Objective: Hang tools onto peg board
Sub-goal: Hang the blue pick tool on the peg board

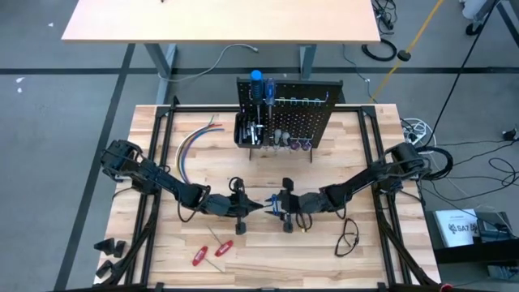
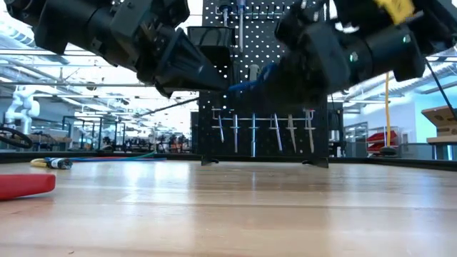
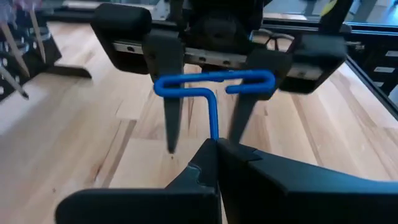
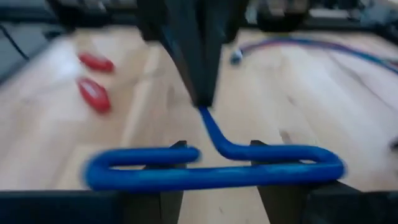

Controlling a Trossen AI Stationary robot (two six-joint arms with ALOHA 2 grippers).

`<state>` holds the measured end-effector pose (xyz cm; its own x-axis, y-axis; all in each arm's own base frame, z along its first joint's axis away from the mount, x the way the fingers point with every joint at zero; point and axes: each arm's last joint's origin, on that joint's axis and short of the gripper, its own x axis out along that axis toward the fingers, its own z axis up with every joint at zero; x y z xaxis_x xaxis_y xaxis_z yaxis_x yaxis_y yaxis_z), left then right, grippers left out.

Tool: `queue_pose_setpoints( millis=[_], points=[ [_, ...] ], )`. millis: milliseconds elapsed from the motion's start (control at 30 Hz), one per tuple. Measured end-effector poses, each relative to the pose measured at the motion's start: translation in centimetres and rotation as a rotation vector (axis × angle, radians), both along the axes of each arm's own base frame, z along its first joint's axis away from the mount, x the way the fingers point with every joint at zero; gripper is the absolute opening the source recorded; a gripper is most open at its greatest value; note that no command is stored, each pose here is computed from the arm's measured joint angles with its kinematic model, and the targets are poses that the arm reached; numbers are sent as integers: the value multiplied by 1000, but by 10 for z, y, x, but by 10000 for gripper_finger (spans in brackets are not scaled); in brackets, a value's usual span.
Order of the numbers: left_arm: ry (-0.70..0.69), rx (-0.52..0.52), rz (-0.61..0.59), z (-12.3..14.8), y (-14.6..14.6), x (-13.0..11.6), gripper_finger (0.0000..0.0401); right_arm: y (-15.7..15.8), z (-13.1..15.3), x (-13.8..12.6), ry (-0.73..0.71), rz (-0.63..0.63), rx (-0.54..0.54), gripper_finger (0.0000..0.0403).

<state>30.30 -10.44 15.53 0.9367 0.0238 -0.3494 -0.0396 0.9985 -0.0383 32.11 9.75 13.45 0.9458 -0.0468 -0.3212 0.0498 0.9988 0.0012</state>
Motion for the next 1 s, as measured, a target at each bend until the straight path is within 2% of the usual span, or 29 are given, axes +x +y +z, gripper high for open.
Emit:
queue_pose_setpoints(
  millis=[100,333,433,567,600,800,1000],
  points=[
    [-1,24,-9,1,0,0,0,4,11,1,-77,53,20,169],
    [-2,33,-9,1,0,0,0,6,24,2,-195,60,40,140],
    [0,34,-8,0,0,0,0,6,24,2,-193,51,32,102],
    [0,34,-7,0,0,0,0,4,24,2,-189,11,18,21],
    [1,34,-7,0,0,0,0,4,24,2,-190,8,15,13],
    [-1,51,3,2,-1,-2,0,4,27,1,-199,15,23,6],
    [-11,153,23,24,-2,-14,0,6,57,-9,-243,13,51,4]
  ],
)
